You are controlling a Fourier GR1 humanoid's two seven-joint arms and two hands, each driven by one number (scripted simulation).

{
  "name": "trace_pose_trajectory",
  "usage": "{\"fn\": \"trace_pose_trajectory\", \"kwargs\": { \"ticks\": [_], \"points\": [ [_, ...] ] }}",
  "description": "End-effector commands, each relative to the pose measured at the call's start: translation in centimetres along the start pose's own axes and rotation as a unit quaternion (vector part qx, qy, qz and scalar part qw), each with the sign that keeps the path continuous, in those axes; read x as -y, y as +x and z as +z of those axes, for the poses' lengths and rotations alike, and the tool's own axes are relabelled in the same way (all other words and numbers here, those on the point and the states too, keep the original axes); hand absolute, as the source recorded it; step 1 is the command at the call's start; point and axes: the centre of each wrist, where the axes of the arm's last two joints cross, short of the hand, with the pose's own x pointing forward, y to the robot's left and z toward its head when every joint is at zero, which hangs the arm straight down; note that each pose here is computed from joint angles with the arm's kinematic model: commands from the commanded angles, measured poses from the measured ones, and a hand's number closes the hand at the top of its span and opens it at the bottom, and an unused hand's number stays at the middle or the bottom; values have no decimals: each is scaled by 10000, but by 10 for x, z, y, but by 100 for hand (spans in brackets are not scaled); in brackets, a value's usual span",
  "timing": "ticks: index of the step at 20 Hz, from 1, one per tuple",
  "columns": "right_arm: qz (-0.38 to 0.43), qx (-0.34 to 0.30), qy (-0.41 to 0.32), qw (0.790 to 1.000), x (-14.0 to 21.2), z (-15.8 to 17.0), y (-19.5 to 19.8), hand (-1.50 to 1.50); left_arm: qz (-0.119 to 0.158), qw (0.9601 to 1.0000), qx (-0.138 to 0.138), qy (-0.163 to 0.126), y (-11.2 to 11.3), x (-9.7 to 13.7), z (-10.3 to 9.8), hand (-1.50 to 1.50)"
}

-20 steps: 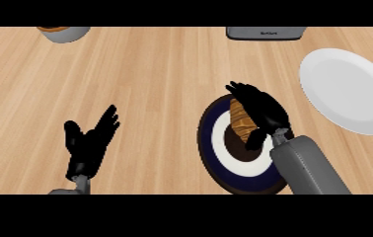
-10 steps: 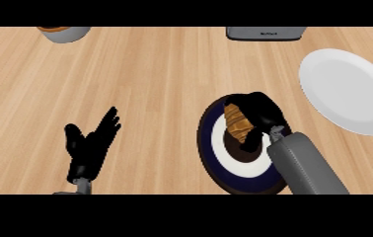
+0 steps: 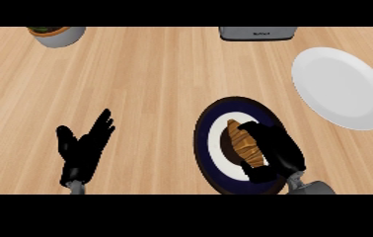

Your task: Pick the croissant from the plate and place it in the plate

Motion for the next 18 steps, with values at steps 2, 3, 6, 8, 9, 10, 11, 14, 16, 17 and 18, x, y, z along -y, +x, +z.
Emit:
{"fn": "trace_pose_trajectory", "kwargs": {
  "ticks": [2, 3, 6, 8, 9, 10, 11, 14, 16, 17, 18],
  "points": [
    [-679, -37, -704, 9952, -11, 69, 13, 150, -28, 9999, 71, 117, 9, -1, -6, 0],
    [-925, 85, -1167, 9888, 1, 66, 20, 150, -30, 10000, -32, 6, 3, -7, 2, 0],
    [-1073, 312, -2215, 9687, 17, 79, 20, 150, -13, 10000, -23, 52, -5, 1, -3, 0],
    [-1167, 185, -2669, 9565, 36, 95, 29, 150, -84, 10000, 14, 43, 2, -15, 1, 0],
    [-1232, 98, -2831, 9511, 32, 109, 17, 150, 72, 10000, 0, 41, -3, -13, 13, 0],
    [-1400, 38, -2869, 9477, 40, 107, 24, 150, -60, 9999, 43, -73, 3, 8, 1, 0],
    [-1694, -16, -3008, 9385, 43, 116, 23, 150, 0, 10000, 72, 28, -4, 17, -1, 0],
    [-2063, -434, -3495, 9129, 46, 122, -3, 150, -4, 9999, 77, -86, -4, 0, -4, 0],
    [-2328, -587, -3638, 9000, 54, 128, -13, 150, -92, 9999, 60, -127, 12, 16, -3, 0],
    [-2385, -732, -3699, 8949, 62, 132, -17, 150, -85, 9998, -7, -172, -1, 4, -1, 0],
    [-2661, -741, -3644, 8893, 51, 114, -14, 150, -45, 9997, 42, -219, 5, 18, 3, 0]
  ]
}}
